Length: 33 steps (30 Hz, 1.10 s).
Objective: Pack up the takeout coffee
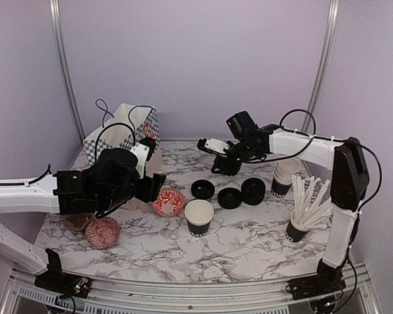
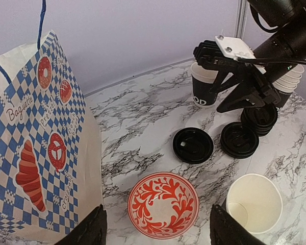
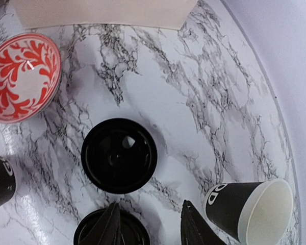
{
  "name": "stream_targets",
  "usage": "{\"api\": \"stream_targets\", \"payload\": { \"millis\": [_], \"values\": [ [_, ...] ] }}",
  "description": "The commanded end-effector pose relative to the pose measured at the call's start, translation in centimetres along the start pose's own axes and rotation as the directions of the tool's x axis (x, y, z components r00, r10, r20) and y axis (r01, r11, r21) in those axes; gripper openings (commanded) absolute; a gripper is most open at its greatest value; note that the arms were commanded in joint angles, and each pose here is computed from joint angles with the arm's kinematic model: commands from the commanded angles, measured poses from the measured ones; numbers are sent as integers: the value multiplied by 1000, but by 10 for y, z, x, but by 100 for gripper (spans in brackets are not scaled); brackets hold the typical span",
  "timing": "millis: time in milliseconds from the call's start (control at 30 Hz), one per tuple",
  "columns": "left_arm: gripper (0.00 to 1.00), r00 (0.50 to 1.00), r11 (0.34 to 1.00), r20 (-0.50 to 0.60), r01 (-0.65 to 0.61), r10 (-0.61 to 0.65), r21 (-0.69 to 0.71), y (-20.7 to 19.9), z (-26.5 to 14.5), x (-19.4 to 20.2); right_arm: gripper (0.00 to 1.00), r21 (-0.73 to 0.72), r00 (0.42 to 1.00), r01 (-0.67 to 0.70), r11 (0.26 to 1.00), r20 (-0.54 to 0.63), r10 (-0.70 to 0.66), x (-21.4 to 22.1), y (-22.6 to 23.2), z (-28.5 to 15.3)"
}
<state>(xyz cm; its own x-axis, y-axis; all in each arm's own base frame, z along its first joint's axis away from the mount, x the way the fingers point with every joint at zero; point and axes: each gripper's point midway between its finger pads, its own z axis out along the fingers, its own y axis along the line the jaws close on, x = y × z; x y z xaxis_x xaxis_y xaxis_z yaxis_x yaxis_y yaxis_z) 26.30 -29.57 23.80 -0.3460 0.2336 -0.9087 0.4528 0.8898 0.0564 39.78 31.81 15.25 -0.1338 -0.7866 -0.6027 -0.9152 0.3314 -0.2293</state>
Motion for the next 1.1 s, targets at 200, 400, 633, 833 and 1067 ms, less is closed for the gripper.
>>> {"api": "stream_targets", "payload": {
  "millis": [200,400,633,833,1067],
  "values": [
    [70,999,999,32,37,-36,-30,13,-14,-15,40,22,969,-173,985,-177,174,26,-19,68],
    [70,999,999,20,29,-28,-31,12,-11,-9,41,6,949,-213,977,-235,208,45,-13,96],
    [70,999,999,12,32,-32,-30,11,-9,-4,26,-45,937,-253,966,-261,233,55,-3,111],
    [70,999,999,15,34,-33,-25,10,-9,-5,8,-97,929,-314,945,-235,284,52,-2,108],
    [70,999,1000,36,1,-1,-2,3,-6,-15,5,-83,937,-343,936,-95,335,12,-33,60]
  ]
}}
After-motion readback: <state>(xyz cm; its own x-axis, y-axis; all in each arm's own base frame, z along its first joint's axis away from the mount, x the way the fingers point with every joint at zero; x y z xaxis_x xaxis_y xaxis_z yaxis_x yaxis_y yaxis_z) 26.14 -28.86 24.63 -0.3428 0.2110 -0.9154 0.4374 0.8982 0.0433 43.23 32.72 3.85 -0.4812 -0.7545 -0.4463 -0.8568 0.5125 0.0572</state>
